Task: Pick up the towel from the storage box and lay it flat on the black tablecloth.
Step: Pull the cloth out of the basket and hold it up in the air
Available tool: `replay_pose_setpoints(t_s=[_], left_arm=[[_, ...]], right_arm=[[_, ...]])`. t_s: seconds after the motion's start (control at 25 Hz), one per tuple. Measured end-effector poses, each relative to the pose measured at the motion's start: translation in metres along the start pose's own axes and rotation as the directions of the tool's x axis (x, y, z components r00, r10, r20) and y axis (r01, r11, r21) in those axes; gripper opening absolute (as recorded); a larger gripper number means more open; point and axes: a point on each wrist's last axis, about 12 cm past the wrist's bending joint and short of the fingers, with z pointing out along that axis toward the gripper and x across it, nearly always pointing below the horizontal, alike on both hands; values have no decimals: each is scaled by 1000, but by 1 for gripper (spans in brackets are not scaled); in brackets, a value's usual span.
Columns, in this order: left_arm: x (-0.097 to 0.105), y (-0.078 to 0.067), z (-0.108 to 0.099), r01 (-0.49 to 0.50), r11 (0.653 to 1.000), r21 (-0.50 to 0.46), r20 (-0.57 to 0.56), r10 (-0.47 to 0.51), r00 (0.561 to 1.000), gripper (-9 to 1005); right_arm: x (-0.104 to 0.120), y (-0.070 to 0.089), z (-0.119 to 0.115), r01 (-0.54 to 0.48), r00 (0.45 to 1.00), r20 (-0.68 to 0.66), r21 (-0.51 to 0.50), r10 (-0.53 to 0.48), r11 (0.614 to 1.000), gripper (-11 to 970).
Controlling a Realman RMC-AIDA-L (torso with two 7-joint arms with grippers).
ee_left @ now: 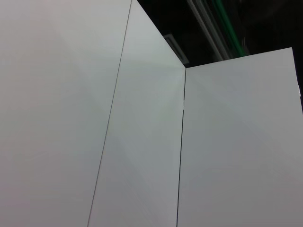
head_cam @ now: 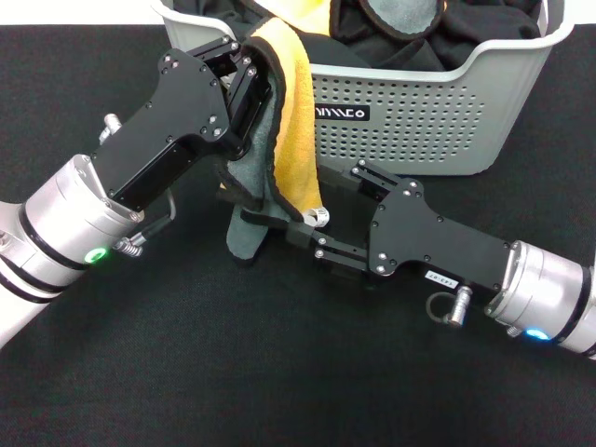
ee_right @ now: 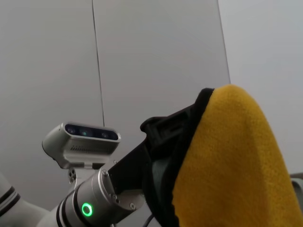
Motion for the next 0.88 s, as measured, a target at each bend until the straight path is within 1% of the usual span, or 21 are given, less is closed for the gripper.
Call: replay_pose_setpoints(t_s=[0.24, 0.48, 0.68, 0.88], left_arm=[[1, 0, 0, 3, 1000, 4, -4, -3, 1000, 17], [2, -2, -2, 12, 1000, -3, -7, -12, 1000, 17], [2, -1, 0, 11, 1000, 4, -7, -11, 1000, 17], [2, -1, 1, 10, 1000, 8, -6, -10, 1000, 17]], right_arm=[[3, 2, 3, 0, 1000, -16, 12, 0, 1000, 679], [1, 1, -1, -3, 1000, 10, 36, 2, 999, 669], [2, 4, 9, -2, 1000, -12, 1, 2, 1000, 660], [3, 7, 15, 15, 1000, -18, -7, -15, 1000, 651]])
